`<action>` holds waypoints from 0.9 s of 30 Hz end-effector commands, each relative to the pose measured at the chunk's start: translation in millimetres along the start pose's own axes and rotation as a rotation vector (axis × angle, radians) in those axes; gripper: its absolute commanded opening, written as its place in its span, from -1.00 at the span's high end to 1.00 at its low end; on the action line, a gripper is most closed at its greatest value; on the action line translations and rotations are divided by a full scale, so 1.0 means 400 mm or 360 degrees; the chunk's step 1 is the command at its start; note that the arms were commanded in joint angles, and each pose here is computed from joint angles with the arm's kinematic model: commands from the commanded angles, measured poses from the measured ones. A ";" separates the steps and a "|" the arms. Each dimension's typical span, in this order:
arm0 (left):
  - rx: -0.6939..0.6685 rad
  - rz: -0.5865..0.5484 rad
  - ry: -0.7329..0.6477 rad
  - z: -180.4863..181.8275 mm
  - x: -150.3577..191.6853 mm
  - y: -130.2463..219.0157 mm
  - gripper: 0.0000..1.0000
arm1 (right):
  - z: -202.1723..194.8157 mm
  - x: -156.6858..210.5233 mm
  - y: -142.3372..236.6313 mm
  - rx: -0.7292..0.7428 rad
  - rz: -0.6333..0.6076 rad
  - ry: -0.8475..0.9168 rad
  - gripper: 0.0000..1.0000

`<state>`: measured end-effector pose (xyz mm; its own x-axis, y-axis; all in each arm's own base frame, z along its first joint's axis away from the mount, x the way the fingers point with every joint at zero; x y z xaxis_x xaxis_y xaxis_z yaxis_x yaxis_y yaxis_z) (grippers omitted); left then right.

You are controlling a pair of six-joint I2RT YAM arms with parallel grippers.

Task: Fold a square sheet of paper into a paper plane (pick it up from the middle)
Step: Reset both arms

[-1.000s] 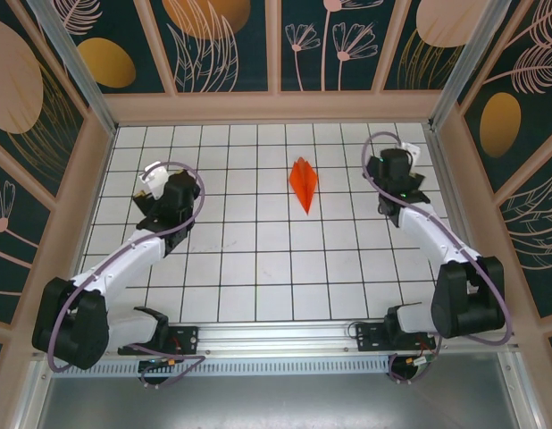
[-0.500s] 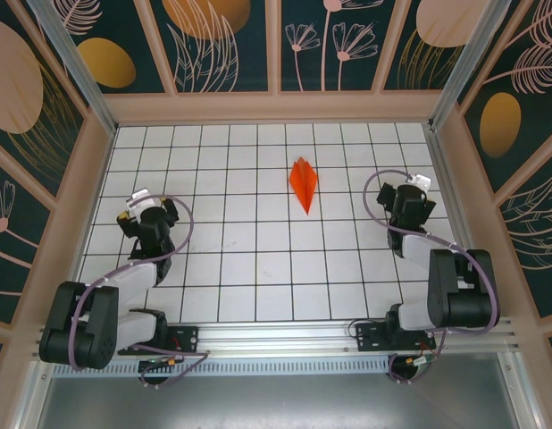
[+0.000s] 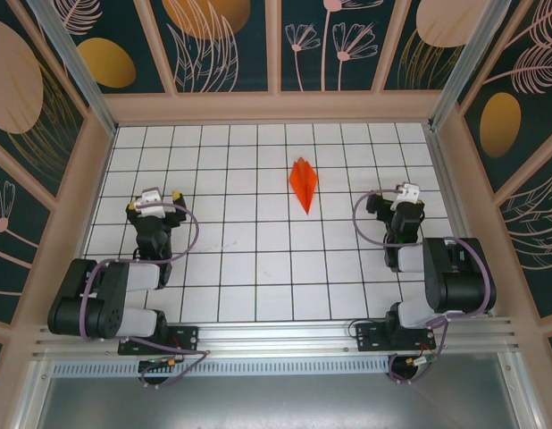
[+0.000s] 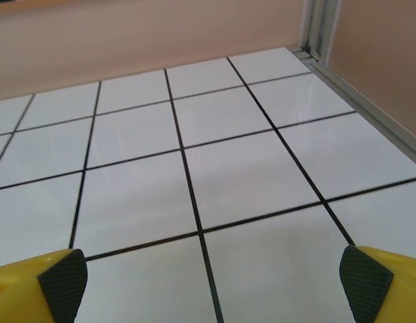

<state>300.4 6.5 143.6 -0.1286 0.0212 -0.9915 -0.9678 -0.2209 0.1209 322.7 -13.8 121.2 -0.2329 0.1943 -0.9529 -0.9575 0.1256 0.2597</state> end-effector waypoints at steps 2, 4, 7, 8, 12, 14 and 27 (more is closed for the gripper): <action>0.0042 -0.0112 0.0043 0.006 -0.021 -0.021 -0.97 | 0.018 -0.031 0.012 -0.0138 -0.0145 0.0018 -0.98; 0.0044 -0.0096 0.0053 0.009 -0.008 -0.027 -0.97 | 0.016 -0.018 0.020 -0.0171 -0.0165 0.0018 -0.98; 0.0041 -0.0091 0.0053 0.009 -0.003 -0.030 -0.97 | 0.013 -0.014 0.022 -0.0170 -0.0166 0.0014 -0.98; 0.0039 -0.0082 0.0053 0.010 -0.002 -0.032 -0.97 | 0.011 -0.014 0.021 -0.0166 -0.0160 0.0011 -0.97; -0.0026 -0.0082 0.0090 0.025 -0.002 -0.034 -0.97 | 0.009 -0.015 0.019 -0.0160 -0.0160 0.0006 -0.97; -0.0032 -0.0086 0.0090 0.027 -0.001 -0.031 -0.97 | 0.008 -0.015 0.019 -0.0160 -0.0161 0.0007 -0.98; -0.0025 -0.0070 0.0084 0.024 -0.001 -0.039 -0.97 | 0.008 -0.014 0.019 -0.0159 -0.0159 0.0007 -0.97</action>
<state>309.3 16.3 135.4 -0.1104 -0.0049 -0.9939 -0.9685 -0.2242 0.1087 316.1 -11.1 122.0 -0.1750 0.1909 -0.9659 -0.9798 0.0625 0.1899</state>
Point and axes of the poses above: each hand's point on the last joint's axis, 136 mm out from that joint toward the fingers, its own y axis back along the fingers, its own z axis along the line the jaws close on, x = y × z, the point moved 6 cm from there along y, back along the fingers, and after that the axes turned 4 degrees about -y, right-handed, at the moved point
